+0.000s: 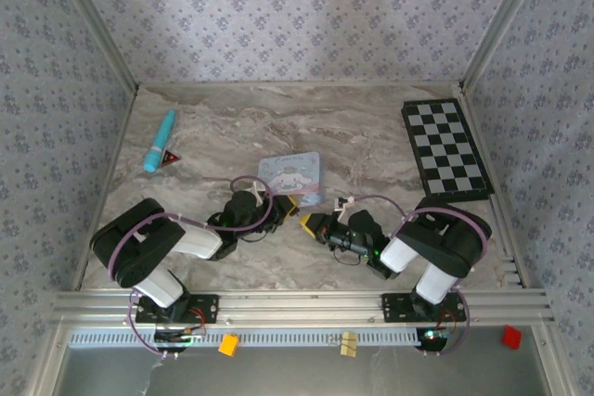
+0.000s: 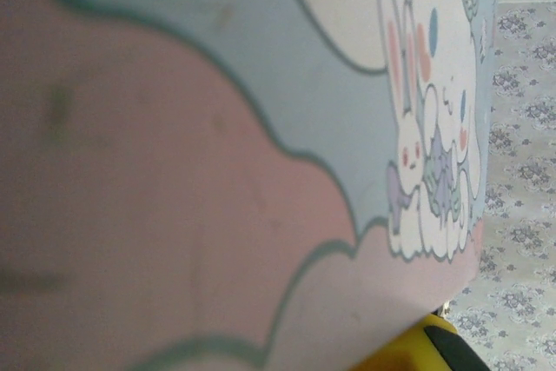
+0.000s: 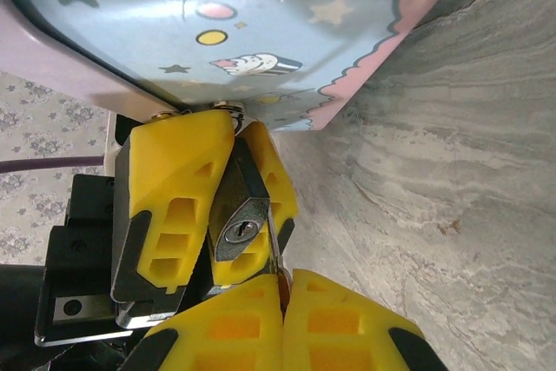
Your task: Unlock the padlock with the key
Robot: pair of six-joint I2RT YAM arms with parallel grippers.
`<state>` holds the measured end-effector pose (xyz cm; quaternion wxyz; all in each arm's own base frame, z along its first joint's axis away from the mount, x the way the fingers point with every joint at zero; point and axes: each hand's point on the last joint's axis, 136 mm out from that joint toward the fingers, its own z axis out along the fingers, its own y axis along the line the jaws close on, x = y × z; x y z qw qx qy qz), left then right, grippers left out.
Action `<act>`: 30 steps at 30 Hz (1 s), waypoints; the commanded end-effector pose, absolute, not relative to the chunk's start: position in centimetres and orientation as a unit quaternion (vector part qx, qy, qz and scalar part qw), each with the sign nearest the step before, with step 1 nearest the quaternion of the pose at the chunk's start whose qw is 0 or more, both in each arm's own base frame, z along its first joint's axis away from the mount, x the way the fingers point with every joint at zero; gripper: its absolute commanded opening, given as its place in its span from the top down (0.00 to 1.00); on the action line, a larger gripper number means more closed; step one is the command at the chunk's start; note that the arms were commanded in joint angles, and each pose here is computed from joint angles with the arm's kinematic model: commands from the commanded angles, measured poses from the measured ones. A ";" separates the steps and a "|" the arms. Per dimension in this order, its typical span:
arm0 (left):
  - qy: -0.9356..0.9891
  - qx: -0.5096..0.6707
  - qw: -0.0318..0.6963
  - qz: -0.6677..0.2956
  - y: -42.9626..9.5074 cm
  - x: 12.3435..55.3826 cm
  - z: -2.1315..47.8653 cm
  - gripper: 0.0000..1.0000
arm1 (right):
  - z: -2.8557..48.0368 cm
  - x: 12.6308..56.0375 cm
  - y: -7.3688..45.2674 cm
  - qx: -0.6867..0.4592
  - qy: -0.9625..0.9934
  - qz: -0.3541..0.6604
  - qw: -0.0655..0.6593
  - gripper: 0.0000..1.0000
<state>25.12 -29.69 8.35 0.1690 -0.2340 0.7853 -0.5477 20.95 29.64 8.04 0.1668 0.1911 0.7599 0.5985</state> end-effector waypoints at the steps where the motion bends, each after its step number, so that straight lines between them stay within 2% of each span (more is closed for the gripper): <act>1: 0.766 -0.232 0.178 -0.573 -29.6 25.7 9.7 0.88 | 9.1 21.0 29.5 0.189 0.746 0.613 0.178 1.00; 30: 0.758 -0.230 0.168 -0.587 -30.3 25.1 10.4 0.88 | 10.1 20.8 30.0 0.179 0.742 0.620 0.182 1.00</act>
